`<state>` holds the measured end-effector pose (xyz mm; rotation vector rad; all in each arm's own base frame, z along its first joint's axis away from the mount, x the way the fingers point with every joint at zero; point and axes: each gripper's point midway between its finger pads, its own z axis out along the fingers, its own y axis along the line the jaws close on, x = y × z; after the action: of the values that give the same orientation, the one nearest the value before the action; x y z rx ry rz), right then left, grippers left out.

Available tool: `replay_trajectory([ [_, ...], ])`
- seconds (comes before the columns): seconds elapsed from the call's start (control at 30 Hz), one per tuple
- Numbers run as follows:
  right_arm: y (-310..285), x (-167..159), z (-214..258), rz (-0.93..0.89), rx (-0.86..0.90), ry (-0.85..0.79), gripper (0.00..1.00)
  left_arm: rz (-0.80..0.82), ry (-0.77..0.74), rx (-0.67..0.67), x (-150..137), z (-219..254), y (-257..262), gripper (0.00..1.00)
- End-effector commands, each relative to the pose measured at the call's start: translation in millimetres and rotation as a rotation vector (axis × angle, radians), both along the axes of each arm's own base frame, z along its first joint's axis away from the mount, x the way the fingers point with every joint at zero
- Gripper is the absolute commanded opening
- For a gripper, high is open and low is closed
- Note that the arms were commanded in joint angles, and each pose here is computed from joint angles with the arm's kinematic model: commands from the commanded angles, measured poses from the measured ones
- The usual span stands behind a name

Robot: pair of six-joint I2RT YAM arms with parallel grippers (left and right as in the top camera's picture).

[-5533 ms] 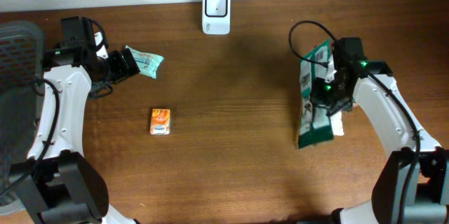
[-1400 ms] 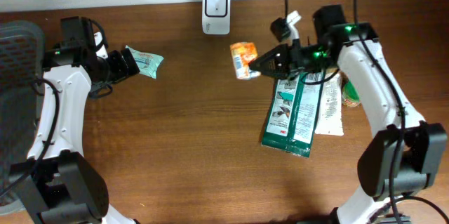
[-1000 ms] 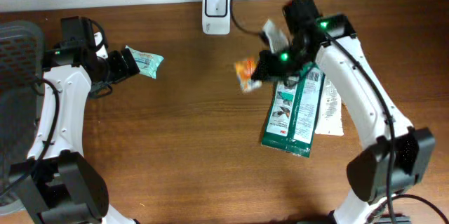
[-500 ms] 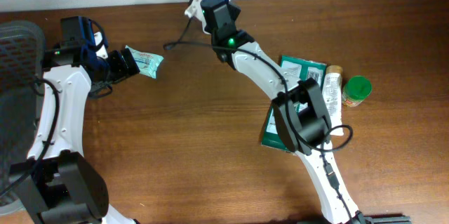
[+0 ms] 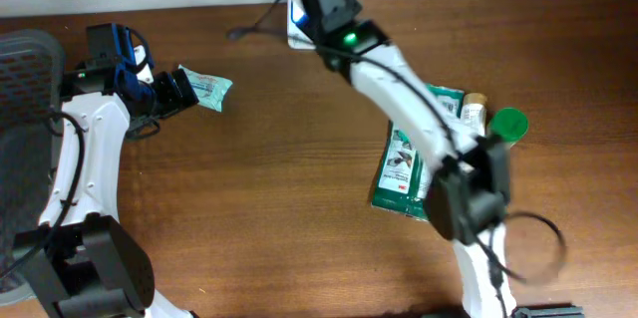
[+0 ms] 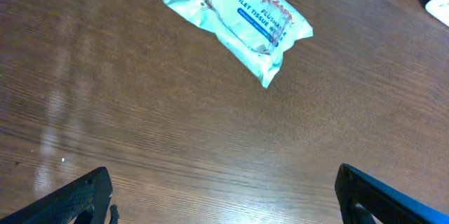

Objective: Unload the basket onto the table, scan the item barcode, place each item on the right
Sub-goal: 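Drop the orange packet onto the green packet at right, then slide the wipes pack toward center with the left gripper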

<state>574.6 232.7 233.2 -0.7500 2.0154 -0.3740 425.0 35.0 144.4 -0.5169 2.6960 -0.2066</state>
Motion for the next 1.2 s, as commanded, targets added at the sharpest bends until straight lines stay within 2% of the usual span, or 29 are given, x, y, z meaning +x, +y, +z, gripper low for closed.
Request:
replay_trajectory([
  [0.0,6,-57,64,0.022,0.398,0.133,0.04,0.006,0.001,0.007,1,-1,3,0.99],
  [0.07,-28,-113,60,-0.166,0.502,0.340,0.04,0.007,0.001,0.008,1,-1,3,0.99],
  [0.1,-45,-149,49,-0.223,0.511,0.494,0.04,0.006,0.001,0.007,1,-1,3,0.99],
  [0.17,-69,-185,24,-0.302,0.475,0.687,0.04,0.007,0.001,0.008,1,-1,3,0.99],
  [0.3,-148,-205,-65,-0.681,0.484,0.885,0.04,0.007,0.001,0.008,1,-1,3,0.99],
  [0.43,-207,-220,-162,-0.858,0.520,0.938,0.05,0.006,0.001,0.007,1,-1,3,0.99],
  [0.47,-212,-222,-171,-0.870,0.524,0.939,0.10,0.007,0.001,0.008,1,-1,3,0.99],
  [0.5,-217,-227,-179,-0.888,0.527,0.945,0.20,0.006,0.001,0.007,1,-1,3,0.99],
  [0.53,-220,-228,-181,-0.896,0.529,0.949,0.39,0.006,0.001,0.007,1,-1,3,0.99],
  [0.57,-218,-226,-177,-0.880,0.539,0.947,0.50,0.006,0.001,0.007,1,-1,3,0.99],
  [0.6,-209,-216,-168,-0.805,0.575,0.949,0.57,0.006,0.001,0.007,1,-1,3,0.99],
  [0.77,-169,-172,-76,-0.608,0.682,0.855,0.73,0.006,0.001,0.007,1,-1,3,0.99],
  [0.8,-152,-166,-69,-0.546,0.715,0.848,0.80,0.006,0.001,0.007,1,-1,3,0.99],
  [0.87,-131,-163,-67,-0.489,0.738,0.850,0.85,0.007,-0.033,0.011,8,3,4,0.99],
  [0.97,-107,-153,-59,-0.399,0.767,0.818,0.88,0.006,-0.017,0.010,5,1,4,0.99],
  [1.0,-100,-150,-57,-0.378,0.773,0.804,0.89,-0.102,-0.071,0.037,15,6,0,0.99],
  [1.03,-96,-149,-56,-0.368,0.774,0.798,0.89,-0.274,-0.152,0.066,27,14,-9,0.76],
  [1.1,-89,-152,-59,-0.357,0.765,0.809,0.89,-0.355,-0.236,0.248,49,24,10,0.11],
  [1.13,-85,-153,-61,-0.349,0.759,0.817,0.89,-0.348,-0.272,0.343,65,26,24,0.00],
  [1.17,-81,-153,-64,-0.346,0.752,0.825,0.89,-0.377,-0.300,0.382,80,18,27,0.00],
])
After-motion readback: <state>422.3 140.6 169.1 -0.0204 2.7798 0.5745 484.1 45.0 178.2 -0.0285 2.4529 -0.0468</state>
